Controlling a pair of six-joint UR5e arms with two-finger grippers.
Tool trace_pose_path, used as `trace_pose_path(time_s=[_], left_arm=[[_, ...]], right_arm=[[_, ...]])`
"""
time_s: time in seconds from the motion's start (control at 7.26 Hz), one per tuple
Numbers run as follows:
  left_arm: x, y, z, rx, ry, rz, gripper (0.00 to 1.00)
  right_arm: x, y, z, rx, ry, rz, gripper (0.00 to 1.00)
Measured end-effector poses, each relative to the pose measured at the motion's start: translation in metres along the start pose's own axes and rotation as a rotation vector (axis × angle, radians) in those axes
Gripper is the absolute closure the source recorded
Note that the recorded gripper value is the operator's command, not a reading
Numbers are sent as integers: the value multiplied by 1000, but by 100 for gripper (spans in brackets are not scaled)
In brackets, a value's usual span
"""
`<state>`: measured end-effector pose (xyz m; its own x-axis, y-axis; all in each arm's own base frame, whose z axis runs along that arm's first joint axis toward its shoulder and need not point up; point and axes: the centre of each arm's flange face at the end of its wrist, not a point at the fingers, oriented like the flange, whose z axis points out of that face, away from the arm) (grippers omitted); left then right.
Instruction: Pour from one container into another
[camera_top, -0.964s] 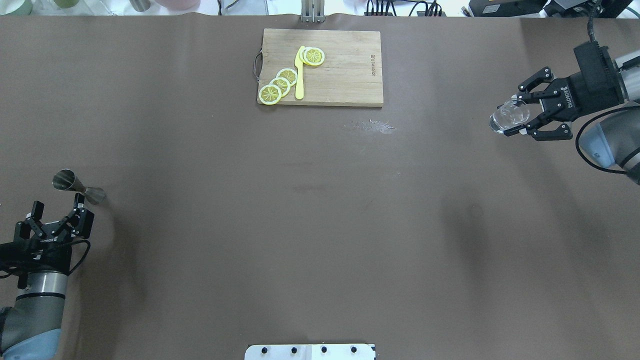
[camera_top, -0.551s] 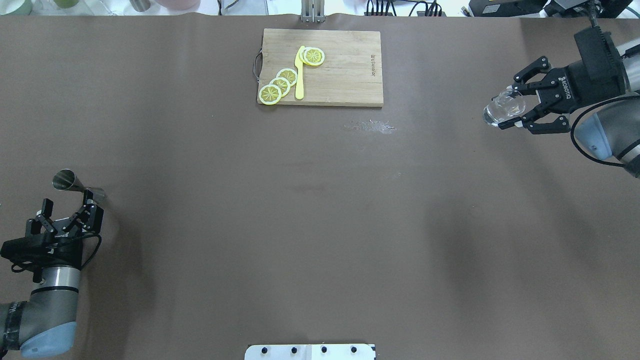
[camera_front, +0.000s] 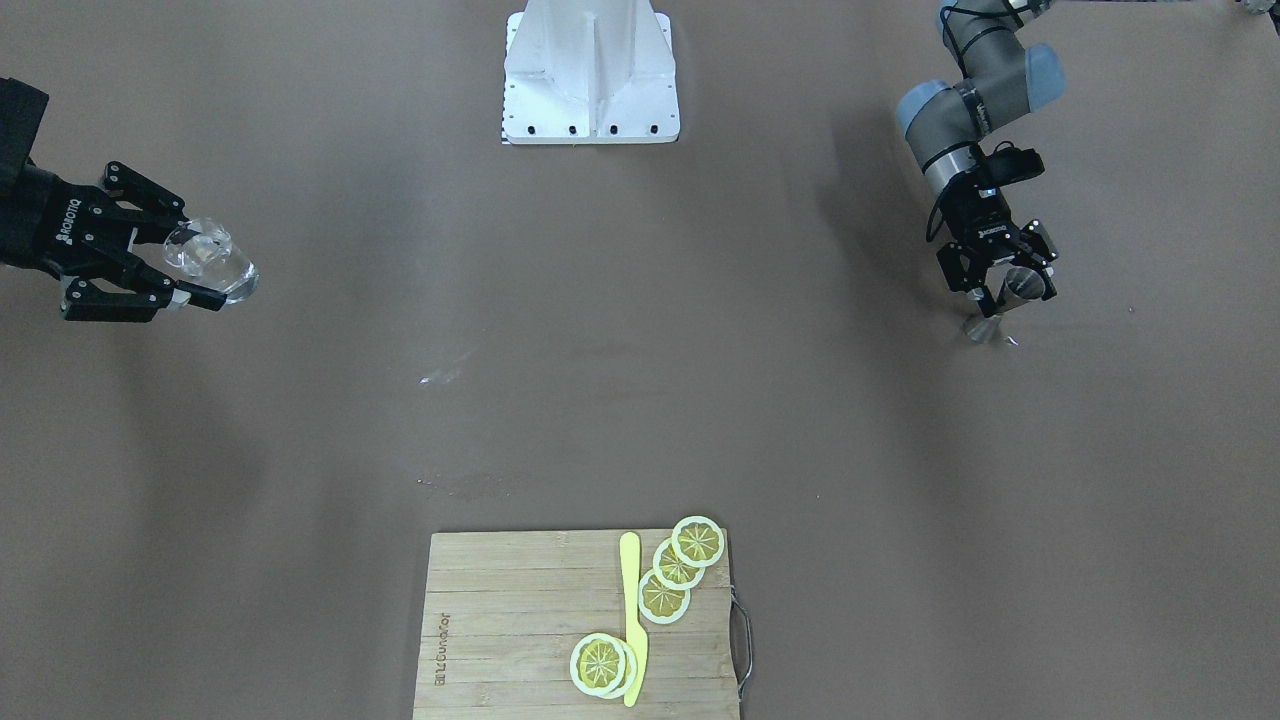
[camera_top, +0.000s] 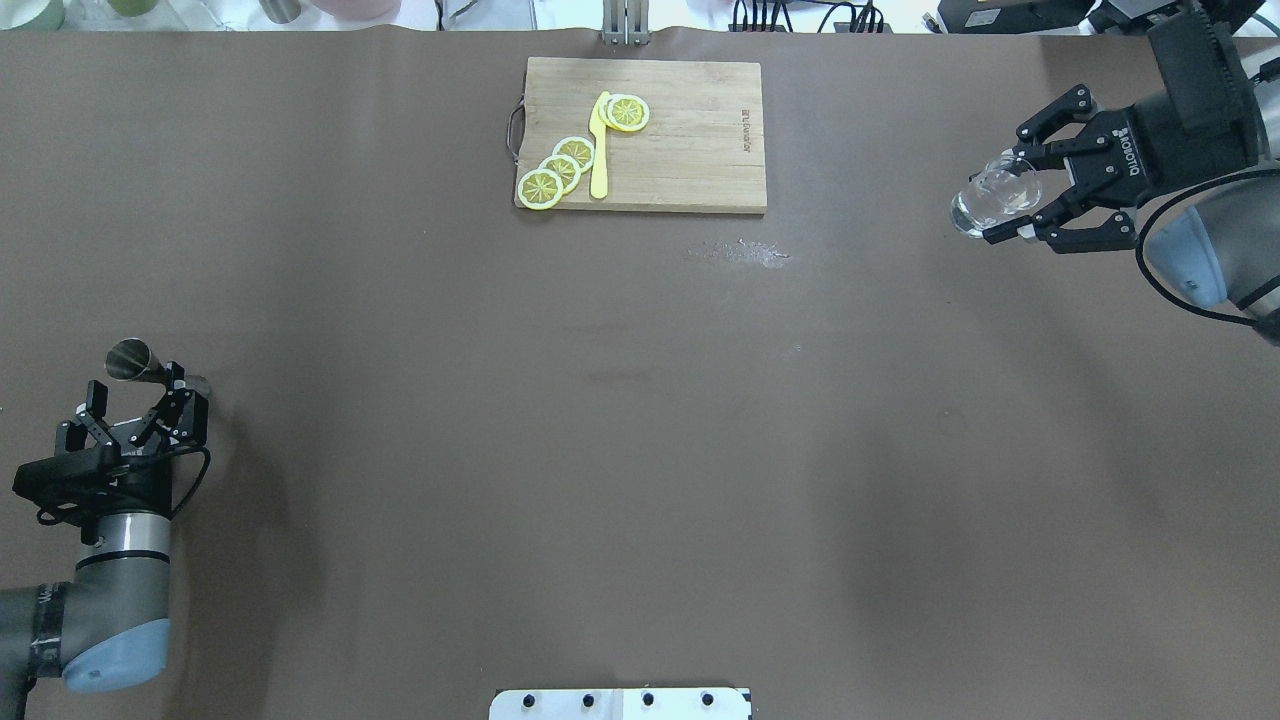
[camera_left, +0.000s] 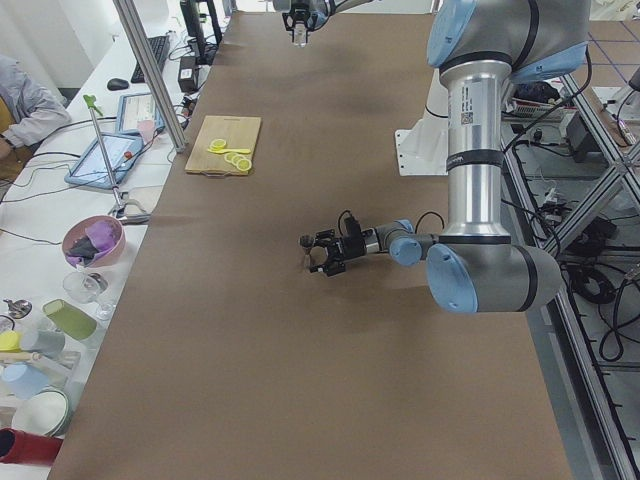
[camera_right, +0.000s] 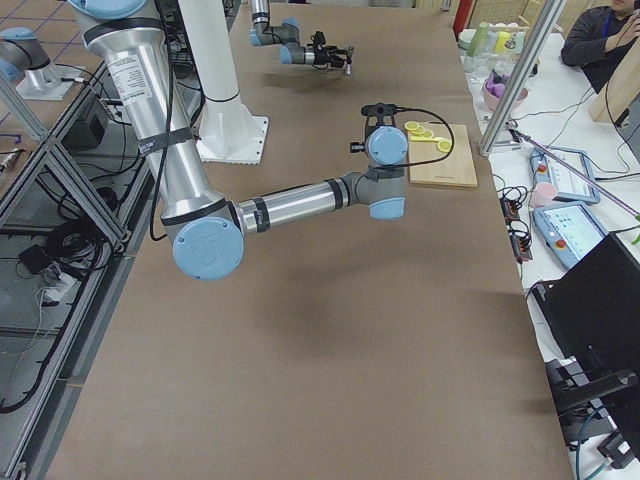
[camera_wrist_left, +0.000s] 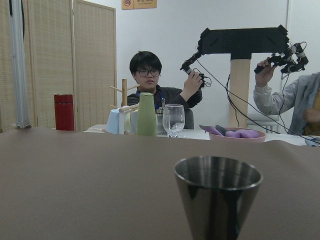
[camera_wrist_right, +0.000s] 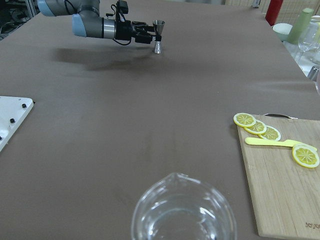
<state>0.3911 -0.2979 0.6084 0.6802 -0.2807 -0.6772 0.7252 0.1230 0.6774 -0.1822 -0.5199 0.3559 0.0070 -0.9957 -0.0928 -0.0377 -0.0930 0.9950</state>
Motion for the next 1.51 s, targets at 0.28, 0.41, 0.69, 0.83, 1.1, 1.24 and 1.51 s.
trace_pose_path(time_s=[0.28,0.41,0.69,0.83,1.1,1.24,1.51], left_arm=[[12,-1,3,-4,-12,-15,24],[17,0,3,-8,-13,-22,40],[22,1,2,-20,-19,-31,75],[23,2,2,-25,-22,-34,93],[26,1,2,-29,-23,-40,100],[31,-1,1,-31,-20,-31,100],[56,-14,-6,-44,5,62,100]], right_arm=[[-6,-23,-3,1,-9,13,100],[-8,-27,-3,0,-16,18,100],[-11,-31,-4,1,-26,19,100],[-12,-32,-4,0,-27,20,100],[-11,-32,-4,-1,-25,22,100],[-11,-33,-4,-1,-25,22,100],[-11,-34,-4,0,-26,20,100]])
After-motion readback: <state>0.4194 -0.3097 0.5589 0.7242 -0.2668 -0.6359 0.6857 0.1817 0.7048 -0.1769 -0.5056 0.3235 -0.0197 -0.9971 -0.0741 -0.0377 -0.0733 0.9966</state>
